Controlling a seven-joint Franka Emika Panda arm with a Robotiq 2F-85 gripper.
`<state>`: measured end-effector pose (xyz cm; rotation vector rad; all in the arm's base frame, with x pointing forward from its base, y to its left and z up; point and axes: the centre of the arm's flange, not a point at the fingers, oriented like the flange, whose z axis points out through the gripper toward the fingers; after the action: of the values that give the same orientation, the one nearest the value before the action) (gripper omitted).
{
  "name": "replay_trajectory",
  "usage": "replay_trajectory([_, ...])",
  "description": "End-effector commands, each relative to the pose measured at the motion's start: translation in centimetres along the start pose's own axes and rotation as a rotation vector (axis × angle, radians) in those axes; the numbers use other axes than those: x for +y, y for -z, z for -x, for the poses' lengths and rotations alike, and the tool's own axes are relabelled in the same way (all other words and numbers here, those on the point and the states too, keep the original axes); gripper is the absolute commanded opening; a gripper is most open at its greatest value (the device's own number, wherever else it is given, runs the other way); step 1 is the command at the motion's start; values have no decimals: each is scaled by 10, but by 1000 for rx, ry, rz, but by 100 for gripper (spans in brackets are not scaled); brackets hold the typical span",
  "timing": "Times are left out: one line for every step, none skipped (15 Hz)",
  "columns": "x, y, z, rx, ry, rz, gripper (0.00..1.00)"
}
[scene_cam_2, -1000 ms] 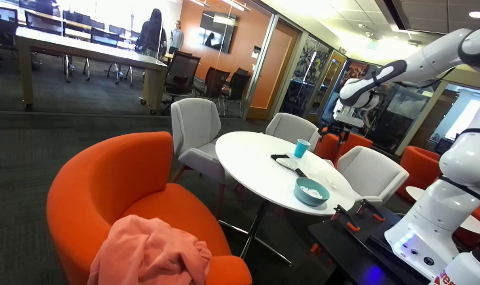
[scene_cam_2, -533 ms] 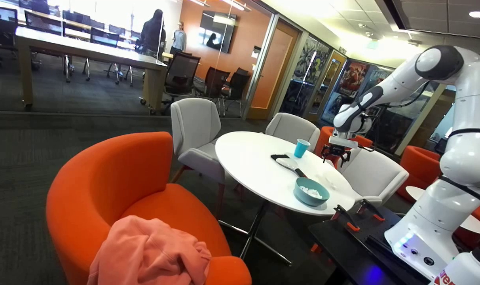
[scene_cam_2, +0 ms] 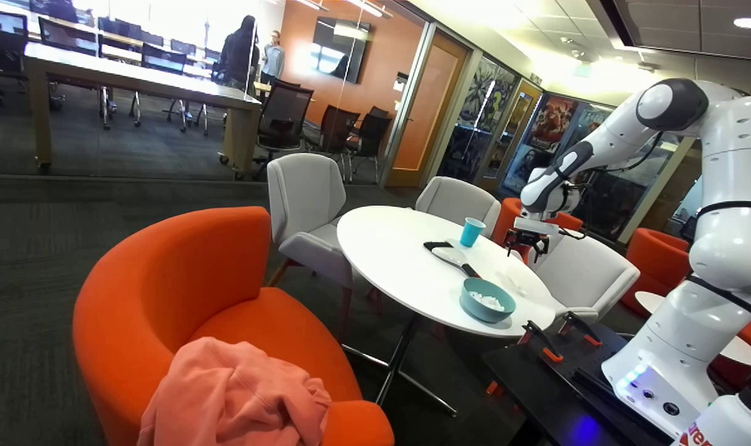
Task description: Put the spoon in the cup
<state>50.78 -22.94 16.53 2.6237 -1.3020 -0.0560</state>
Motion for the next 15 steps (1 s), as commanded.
replay_trajectory([15, -21, -22, 89, 93, -21, 100])
replay_trajectory([21, -25, -28, 100, 111, -37, 100])
replay_trajectory([27, -32, -33, 104, 147, -54, 100])
replay_trajectory([32, -38, -37, 99, 196, -65, 100])
replay_trajectory([35, -43, -41, 85, 239, -77, 100])
replay_trajectory([36, -49, -44, 57, 278, -92, 100])
replay_trajectory([38, -52, -46, 36, 306, -102, 100])
replay_trajectory([37, -53, -49, 13, 322, -100, 100])
replay_trajectory([36, -54, -53, -4, 289, -67, 100])
replay_trajectory([43, -53, -37, 30, 283, -85, 100])
replay_trajectory([44, -55, -40, 17, 280, -77, 100])
replay_trajectory([43, -55, -43, 14, 281, -74, 100])
replay_trajectory([42, -56, -44, 14, 282, -73, 100])
replay_trajectory([39, -58, -45, 23, 278, -79, 100])
replay_trajectory([36, -61, -47, 15, 287, -91, 100])
